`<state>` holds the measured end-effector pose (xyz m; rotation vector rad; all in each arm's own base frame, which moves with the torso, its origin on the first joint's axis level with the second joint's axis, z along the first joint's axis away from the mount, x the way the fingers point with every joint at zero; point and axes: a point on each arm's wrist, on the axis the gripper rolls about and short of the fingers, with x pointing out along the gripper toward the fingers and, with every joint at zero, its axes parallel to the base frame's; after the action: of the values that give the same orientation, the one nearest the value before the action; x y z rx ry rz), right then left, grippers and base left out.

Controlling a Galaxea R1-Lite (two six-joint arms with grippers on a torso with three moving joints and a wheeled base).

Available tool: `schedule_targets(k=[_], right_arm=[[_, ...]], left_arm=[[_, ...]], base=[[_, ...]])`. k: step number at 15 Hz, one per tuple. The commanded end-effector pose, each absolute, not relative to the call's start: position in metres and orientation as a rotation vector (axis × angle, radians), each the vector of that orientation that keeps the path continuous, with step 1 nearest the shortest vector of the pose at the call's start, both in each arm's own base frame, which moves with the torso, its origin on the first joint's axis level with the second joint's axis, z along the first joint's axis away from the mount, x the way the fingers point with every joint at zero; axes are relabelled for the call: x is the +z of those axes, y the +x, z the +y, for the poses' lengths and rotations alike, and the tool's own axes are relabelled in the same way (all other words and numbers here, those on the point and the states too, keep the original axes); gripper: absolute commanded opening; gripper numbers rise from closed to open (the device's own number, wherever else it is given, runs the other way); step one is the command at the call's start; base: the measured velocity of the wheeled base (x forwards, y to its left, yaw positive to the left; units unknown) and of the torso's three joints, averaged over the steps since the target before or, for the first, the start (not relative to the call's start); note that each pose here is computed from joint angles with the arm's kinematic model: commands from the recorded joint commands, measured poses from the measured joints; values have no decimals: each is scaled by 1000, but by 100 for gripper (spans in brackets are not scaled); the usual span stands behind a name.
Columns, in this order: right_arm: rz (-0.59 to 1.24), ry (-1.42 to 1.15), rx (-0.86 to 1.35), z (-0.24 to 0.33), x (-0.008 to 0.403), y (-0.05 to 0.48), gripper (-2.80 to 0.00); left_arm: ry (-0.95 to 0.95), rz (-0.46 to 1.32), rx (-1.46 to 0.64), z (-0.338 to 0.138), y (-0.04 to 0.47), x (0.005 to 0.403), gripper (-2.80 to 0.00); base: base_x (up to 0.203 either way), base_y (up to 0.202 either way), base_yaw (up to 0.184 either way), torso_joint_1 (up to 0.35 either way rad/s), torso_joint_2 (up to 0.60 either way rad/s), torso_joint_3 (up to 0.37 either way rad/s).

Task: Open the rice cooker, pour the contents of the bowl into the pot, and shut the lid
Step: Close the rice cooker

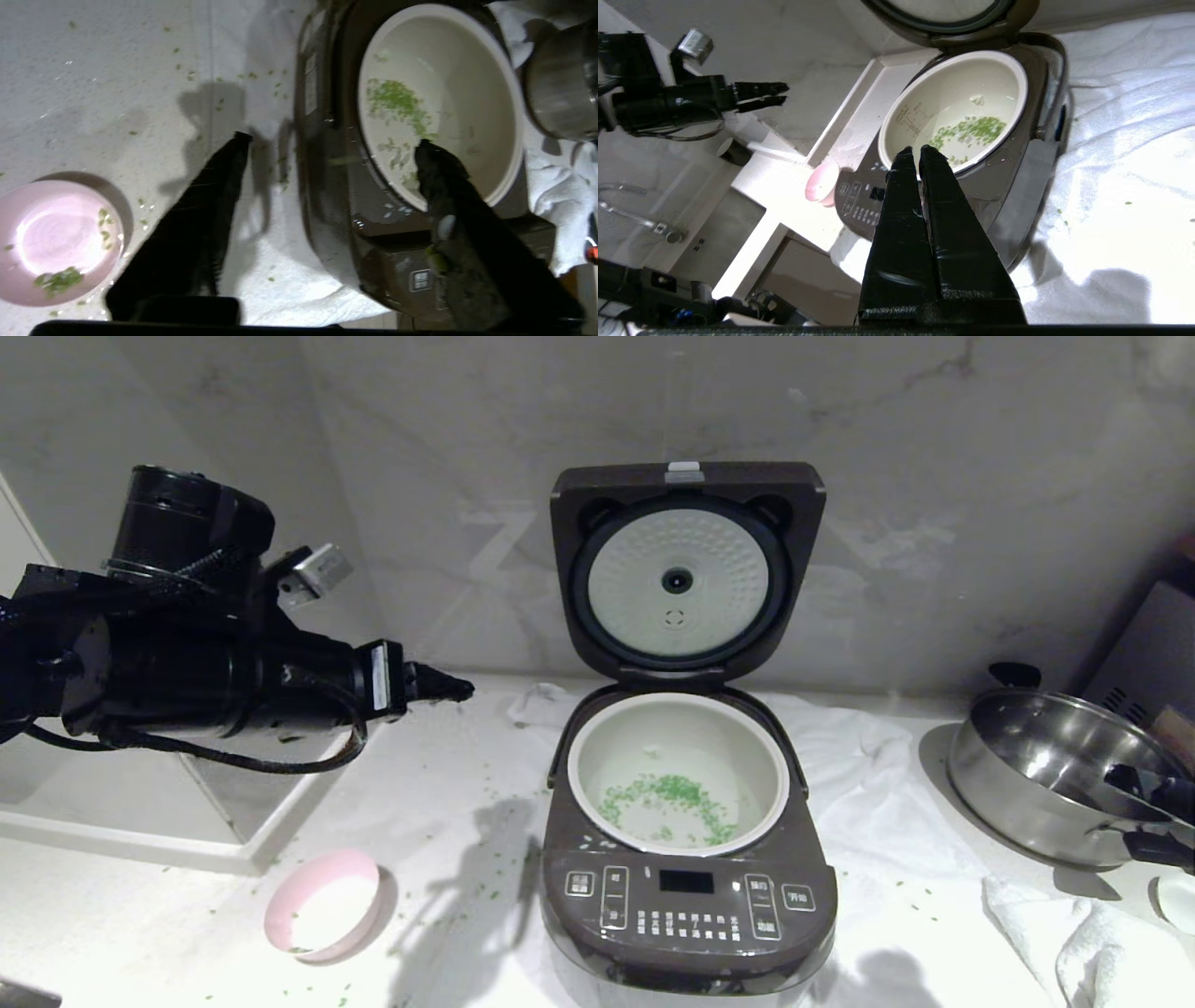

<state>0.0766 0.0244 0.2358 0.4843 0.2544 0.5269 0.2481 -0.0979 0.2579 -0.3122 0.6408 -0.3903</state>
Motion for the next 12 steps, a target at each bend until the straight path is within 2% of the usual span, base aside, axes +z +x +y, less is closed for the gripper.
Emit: schedule_targets(k=[1, 6, 10, 12], right_arm=[[246, 487, 521, 23, 237, 76, -280], [188, 486, 497, 23, 264, 90, -280], [105, 482, 401, 14, 312, 138, -280], [62, 477, 373, 9, 337, 167, -280]], left_arm=[[-317, 621, -412, -103, 249, 265, -280], [-352, 459, -479, -122, 265, 314, -280], [-345, 279, -440, -156, 300, 351, -280], [-341, 211, -394, -175, 321, 357, -280]], base=[[0, 0, 0, 0, 0, 0], [0, 0, 0, 0, 0, 0], [0, 0, 0, 0, 0, 0], [0, 0, 0, 0, 0, 0]])
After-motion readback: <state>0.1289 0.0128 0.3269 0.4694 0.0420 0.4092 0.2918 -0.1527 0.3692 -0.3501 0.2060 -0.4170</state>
